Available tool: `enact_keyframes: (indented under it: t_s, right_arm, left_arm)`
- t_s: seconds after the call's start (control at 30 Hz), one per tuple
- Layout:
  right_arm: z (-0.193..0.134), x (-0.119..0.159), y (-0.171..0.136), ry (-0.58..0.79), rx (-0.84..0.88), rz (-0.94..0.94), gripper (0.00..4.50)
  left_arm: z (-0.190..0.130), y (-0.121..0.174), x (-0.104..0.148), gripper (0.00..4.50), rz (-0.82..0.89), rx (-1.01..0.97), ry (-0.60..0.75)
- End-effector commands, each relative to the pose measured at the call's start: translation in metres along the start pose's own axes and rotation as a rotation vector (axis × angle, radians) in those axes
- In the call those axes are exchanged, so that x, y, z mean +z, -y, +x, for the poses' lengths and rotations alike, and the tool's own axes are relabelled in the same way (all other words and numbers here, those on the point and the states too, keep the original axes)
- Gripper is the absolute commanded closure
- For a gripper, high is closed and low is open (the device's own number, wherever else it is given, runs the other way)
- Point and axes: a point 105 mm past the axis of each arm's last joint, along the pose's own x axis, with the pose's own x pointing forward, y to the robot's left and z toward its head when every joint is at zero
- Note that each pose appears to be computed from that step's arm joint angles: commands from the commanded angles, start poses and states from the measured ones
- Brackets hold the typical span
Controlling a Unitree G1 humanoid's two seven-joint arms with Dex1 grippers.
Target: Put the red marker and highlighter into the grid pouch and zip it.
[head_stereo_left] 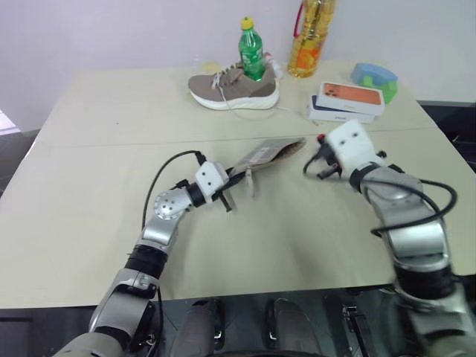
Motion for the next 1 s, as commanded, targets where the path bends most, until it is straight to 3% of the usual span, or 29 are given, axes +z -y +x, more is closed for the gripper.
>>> enact_keyframes:
  t_s: [0.03, 0.63, 1.0]
  right_arm:
    - [-0.004, 0.015, -0.017, 0.121, 0.111, -0.183, 4.23]
    - [0.003, 0.008, 0.002, 0.121, 0.064, -0.393, 4.23]
    - [0.004, 0.008, -0.006, 0.134, 0.106, -0.559, 4.23]
  left_arm:
    - [0.000, -0.010, 0.013, 4.50, 0.015, 0.010, 0.046]
    - [-0.009, 0.005, 0.017, 4.50, 0.004, -0.111, 0.046]
    - [-0.010, 0.017, 0.021, 4.50, 0.003, -0.182, 0.057]
